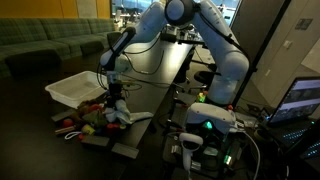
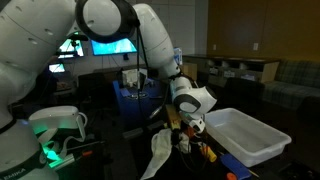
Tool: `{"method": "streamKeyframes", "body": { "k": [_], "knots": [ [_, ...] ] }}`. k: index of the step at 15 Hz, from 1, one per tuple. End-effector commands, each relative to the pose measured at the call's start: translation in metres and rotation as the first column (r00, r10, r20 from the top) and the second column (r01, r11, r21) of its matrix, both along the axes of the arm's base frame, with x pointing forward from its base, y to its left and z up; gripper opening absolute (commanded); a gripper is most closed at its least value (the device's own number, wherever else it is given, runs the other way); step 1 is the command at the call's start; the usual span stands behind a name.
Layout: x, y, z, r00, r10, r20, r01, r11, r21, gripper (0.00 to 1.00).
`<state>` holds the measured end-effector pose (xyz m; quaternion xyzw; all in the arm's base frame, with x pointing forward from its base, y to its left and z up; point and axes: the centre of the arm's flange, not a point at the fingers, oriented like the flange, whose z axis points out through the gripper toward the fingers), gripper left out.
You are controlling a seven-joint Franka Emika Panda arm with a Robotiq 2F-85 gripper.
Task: Use the white towel to push the objects on the table to the left, then put the towel in the bowl
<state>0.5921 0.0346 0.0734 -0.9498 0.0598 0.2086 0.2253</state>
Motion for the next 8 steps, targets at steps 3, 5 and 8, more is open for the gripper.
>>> {"method": "streamKeyframes", "body": {
  "k": [3, 5, 8],
  "knots": [
    [-0.058, -0.061, 0.063, 0.991, 0.128, -0.026, -0.126, 0.99, 0.071, 0.04],
    [-0.077, -0.073, 0.07, 0.986, 0.161, -0.047, -0.156, 0.984, 0.088, 0.04],
    [-0.108, -0.08, 0.075, 0.978, 0.196, -0.075, -0.188, 0.976, 0.11, 0.04]
  ]
}}
